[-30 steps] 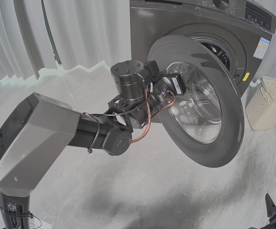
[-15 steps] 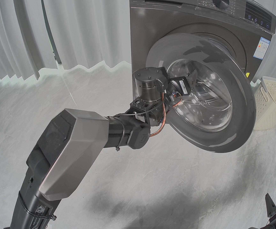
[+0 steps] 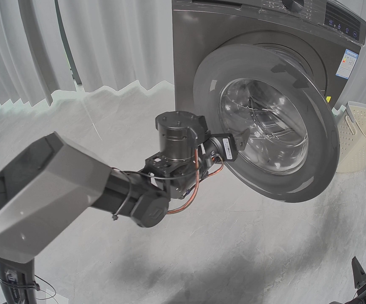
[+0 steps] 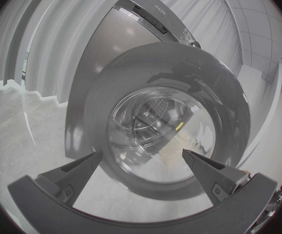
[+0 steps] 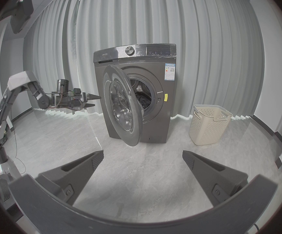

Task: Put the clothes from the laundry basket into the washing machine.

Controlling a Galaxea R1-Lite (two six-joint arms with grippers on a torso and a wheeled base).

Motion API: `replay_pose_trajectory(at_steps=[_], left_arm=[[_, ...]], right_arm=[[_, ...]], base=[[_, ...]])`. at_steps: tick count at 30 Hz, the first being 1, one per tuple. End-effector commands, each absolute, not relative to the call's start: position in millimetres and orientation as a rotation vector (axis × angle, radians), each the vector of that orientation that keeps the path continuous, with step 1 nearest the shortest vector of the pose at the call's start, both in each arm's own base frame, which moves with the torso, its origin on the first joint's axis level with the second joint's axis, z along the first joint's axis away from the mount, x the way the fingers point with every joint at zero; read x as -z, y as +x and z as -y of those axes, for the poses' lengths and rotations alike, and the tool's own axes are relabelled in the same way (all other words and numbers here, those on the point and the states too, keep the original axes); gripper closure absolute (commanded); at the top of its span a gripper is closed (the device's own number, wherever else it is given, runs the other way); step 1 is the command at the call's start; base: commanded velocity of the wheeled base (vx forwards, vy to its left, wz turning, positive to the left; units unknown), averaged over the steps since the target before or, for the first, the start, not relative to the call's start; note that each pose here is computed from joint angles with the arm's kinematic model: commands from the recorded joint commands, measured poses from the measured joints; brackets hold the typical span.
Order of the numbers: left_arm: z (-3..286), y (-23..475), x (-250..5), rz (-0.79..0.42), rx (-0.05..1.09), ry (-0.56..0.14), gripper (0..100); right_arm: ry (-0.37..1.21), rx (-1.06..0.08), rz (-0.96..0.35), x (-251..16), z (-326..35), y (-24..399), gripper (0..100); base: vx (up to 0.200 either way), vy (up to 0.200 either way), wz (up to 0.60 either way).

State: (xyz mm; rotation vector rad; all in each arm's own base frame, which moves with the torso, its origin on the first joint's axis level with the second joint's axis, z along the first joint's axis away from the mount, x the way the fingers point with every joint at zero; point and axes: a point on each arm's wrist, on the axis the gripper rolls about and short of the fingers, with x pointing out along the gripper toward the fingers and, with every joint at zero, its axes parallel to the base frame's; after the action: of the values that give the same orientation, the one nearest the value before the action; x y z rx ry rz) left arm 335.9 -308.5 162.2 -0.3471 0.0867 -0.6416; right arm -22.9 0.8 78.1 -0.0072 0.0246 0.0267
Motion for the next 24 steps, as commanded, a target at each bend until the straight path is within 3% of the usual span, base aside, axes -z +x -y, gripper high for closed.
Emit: replay_pose_trajectory(at_steps=[1, 2, 6, 14, 24], left_arm=[[194, 204, -199, -0.116, 0.681, -0.269, 0], [171, 179, -194, -0.133, 0.688, -0.252, 0], [129, 136, -185, -0.122, 0.693, -0.219, 0], [81, 93, -161, -0.08, 0.651, -0.115, 0], [20, 56, -147, 0.051, 0.303, -0.134, 0]], right_arm=[[-0.007, -0.026, -0.017, -76, -1, -24, 0], [-0.009, -0.026, -0.017, -76, -1, -24, 0], [-0.01, -0.028, -0.018, -76, -1, -23, 0], [-0.009, -0.026, -0.018, -75, -1, -23, 0], [-0.007, -0.022, -0.02, -75, -1, -23, 0]], base=[[0.0, 0.0, 0.0], [0.0, 0.0, 0.0], [0.0, 0.0, 0.0], [0.0, 0.0, 0.0], [0.0, 0.0, 0.0]])
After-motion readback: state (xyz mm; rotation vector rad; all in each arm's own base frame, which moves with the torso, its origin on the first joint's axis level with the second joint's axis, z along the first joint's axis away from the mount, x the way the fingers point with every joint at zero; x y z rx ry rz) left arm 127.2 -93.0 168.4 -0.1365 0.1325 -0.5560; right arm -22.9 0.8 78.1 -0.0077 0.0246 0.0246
